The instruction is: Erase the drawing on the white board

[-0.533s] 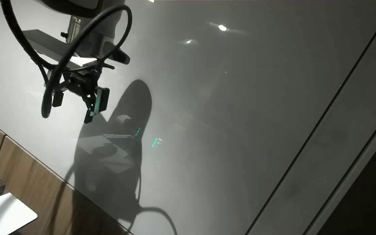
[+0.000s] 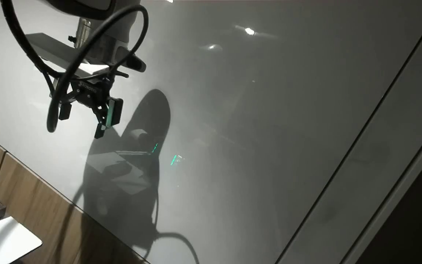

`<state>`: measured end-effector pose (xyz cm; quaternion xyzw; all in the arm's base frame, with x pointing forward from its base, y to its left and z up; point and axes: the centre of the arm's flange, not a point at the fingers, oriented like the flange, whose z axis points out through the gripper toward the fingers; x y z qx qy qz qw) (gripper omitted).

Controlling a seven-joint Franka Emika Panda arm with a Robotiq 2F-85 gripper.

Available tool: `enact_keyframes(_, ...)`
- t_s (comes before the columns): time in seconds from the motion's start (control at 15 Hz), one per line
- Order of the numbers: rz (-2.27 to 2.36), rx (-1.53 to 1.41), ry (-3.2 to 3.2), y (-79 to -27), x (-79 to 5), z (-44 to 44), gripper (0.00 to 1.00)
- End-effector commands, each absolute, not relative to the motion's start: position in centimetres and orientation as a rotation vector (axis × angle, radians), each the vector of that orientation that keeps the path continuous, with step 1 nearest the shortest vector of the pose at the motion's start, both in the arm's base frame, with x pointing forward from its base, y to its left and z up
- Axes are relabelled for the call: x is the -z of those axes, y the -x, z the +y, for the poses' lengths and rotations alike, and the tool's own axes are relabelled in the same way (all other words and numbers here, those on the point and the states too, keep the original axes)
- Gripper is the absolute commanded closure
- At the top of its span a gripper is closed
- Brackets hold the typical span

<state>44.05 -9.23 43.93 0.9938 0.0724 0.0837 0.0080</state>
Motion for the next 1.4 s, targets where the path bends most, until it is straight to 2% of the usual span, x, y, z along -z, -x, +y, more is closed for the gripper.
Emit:
enact_keyframes(0.0, 0.224, -0.266, -3.103, -44.0, -43.7, -9.2, 0.00)
enact_keyframes(0.4, 0.197, -0.302, -3.080, -42.0, -42.6, -7.2, 0.00)
enact_keyframes(0.87, 0.157, -0.266, -3.089, -38.0, -37.4, -1.9, 0.00)
enact_keyframes(1.33, 0.200, -0.239, -3.088, -38.9, -30.8, 1.7, 0.00)
